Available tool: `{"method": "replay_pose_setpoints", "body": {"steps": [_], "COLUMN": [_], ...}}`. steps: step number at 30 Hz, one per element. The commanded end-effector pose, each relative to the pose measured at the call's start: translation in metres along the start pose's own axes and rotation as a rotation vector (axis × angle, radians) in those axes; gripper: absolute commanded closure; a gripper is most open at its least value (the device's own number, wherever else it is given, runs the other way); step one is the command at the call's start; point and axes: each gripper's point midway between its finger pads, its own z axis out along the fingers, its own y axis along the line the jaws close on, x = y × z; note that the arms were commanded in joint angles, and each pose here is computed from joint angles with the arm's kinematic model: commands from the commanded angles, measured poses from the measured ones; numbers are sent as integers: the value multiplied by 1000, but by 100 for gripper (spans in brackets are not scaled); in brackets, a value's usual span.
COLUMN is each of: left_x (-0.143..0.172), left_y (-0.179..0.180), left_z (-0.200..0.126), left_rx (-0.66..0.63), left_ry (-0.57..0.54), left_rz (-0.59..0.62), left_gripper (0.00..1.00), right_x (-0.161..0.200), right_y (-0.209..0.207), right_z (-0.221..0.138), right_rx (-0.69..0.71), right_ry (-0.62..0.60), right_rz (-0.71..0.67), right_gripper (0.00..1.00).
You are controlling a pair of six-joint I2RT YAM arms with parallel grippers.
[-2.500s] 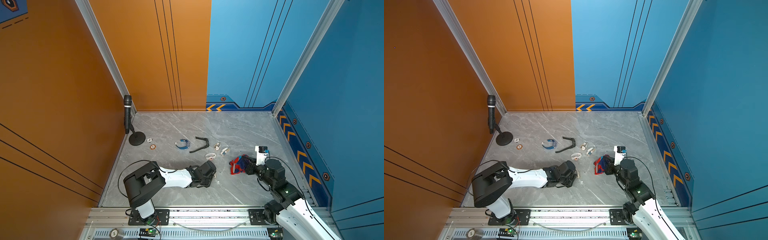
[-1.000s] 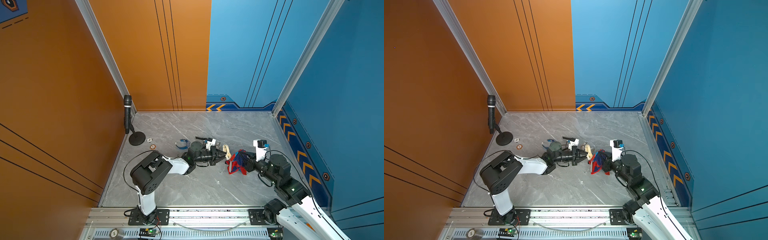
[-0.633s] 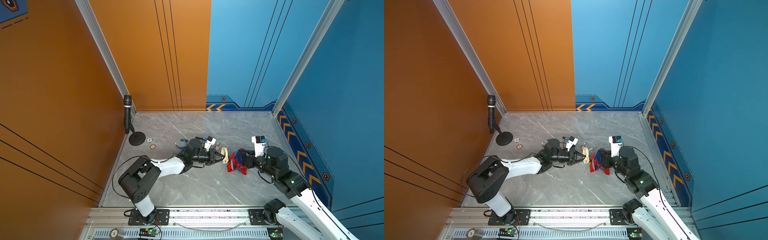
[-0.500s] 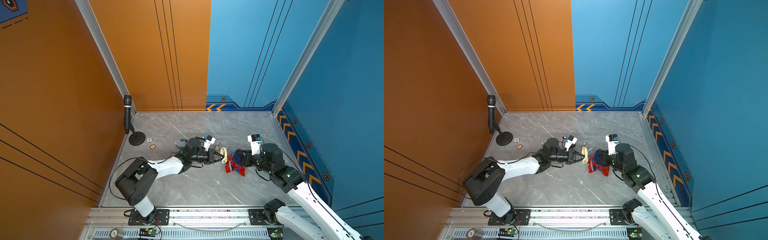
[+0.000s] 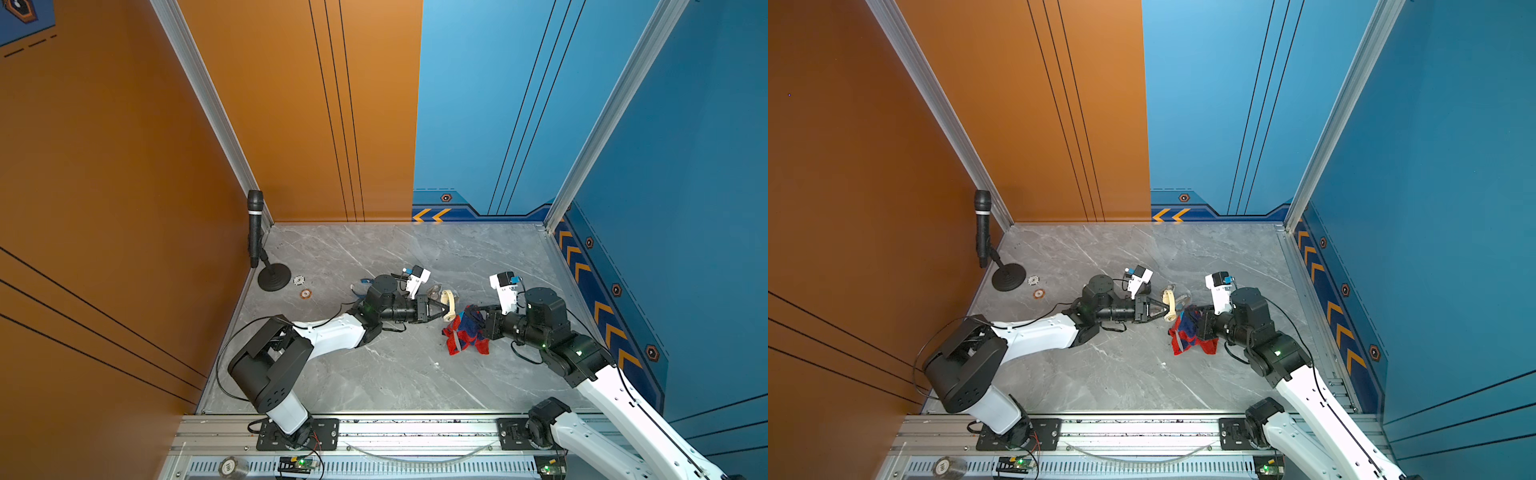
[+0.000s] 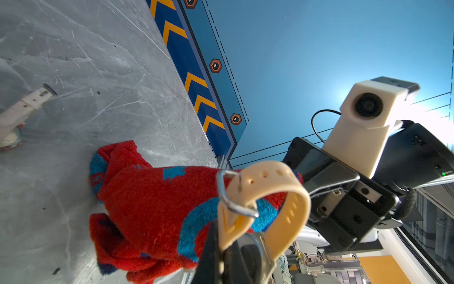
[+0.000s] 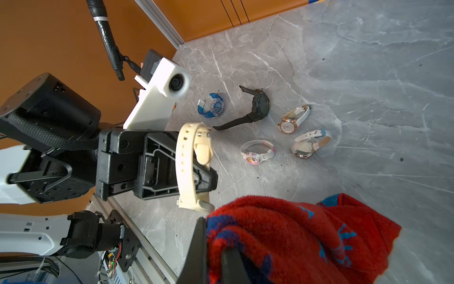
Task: Wipe the watch dial
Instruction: Wipe the dirt from the watch dial.
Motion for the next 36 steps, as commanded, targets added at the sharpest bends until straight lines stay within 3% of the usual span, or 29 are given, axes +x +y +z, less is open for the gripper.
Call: {"method": "replay_pose_setpoints", "body": {"steps": [1,8,14,24,36], "left_x": [-16,-22,-12,5,8], "left_y": [2,8,15,-13,-36], "left_z": [-3,7,10,12,14], "left_rx": [34,156,159,235,314], "left_ry": [-94,-171,-157,-53,-10], "left_rz": [-122,-308,-321,-294,-284], "left_gripper": [100,100,100,100,100], "right_x": [-1,1,0,7,-1], "right_y": [13,31,35,0,-36], "right_z": [-1,15,28,49,28], "right_rx": [-60,-115,-114,-70,-9], "right_ry": [-7,7,23,47,-8], "right_rz": [9,-1,-15,74,135], "right_gripper": [100,100,100,100,100]}}
